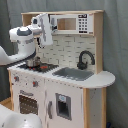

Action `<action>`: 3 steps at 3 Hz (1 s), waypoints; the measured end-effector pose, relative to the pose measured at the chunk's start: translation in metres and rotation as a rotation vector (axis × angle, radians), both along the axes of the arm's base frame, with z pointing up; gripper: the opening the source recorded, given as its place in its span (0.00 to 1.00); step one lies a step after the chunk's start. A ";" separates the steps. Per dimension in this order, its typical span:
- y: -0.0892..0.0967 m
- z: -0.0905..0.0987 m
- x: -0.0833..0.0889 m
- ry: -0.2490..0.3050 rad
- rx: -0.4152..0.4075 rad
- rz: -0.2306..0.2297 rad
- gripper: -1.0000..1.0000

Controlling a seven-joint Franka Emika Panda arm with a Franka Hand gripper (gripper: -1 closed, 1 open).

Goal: Play with the kitchen

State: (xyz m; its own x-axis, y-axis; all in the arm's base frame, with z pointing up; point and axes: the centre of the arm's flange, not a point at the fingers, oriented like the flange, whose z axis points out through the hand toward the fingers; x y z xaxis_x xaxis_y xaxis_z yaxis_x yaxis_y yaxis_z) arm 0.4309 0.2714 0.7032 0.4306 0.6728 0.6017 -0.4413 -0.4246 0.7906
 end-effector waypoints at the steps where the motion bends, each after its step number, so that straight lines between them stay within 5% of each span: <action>1: 0.007 0.002 0.020 0.014 -0.016 0.025 0.00; 3: 0.040 -0.007 0.052 0.028 -0.067 0.075 0.00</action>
